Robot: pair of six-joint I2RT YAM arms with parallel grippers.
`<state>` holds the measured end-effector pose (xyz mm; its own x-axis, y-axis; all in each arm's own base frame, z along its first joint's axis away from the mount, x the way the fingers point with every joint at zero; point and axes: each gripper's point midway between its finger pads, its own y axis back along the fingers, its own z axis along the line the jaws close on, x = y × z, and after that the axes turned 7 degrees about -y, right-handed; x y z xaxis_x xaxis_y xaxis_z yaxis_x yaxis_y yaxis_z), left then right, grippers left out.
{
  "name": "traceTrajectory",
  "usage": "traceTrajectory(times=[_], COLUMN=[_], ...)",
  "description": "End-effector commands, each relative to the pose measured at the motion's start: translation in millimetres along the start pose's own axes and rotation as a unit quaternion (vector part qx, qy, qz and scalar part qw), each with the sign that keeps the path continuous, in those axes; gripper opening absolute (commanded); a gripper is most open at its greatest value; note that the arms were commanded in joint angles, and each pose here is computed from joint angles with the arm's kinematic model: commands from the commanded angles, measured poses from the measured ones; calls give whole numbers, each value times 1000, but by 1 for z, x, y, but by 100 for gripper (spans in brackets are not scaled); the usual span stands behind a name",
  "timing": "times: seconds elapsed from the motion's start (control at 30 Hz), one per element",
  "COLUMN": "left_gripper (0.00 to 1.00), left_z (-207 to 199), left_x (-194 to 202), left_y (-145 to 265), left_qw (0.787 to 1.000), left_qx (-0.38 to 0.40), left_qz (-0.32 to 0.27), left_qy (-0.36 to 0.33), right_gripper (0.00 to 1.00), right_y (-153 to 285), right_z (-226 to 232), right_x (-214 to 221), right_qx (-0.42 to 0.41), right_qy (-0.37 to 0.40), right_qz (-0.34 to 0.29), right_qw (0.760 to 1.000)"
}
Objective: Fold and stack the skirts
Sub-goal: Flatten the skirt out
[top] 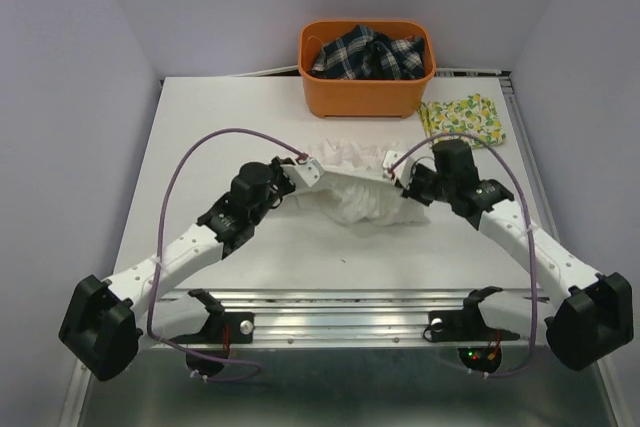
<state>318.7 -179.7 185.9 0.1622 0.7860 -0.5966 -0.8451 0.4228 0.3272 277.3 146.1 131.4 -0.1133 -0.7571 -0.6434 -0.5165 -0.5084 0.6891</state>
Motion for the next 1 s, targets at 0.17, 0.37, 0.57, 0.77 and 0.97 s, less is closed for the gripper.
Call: traceTrajectory(times=[0.17, 0.37, 0.57, 0.77, 0.97], left_gripper=[0, 0, 0, 0, 0], left_z=[112, 133, 131, 99, 62], left_x=[-18, -63, -80, -99, -115], left_y=[29, 65, 120, 180, 225], left_qw=[989, 992, 992, 984, 964], left_qx=[-135, -103, -71, 14, 125], left_qz=[27, -44, -93, -176, -225], left_qy=[50, 56, 51, 39, 65], right_gripper=[1, 1, 1, 1, 1], right_y=[47, 99, 164, 208, 244], right_z=[-115, -131, -96, -44, 15], right_x=[-64, -105, -116, -109, -108], right_qx=[140, 154, 139, 87, 5], right_qy=[-143, -101, -55, -19, -29], right_qz=[-50, -76, -100, -108, -128], right_qw=[979, 980, 984, 990, 991])
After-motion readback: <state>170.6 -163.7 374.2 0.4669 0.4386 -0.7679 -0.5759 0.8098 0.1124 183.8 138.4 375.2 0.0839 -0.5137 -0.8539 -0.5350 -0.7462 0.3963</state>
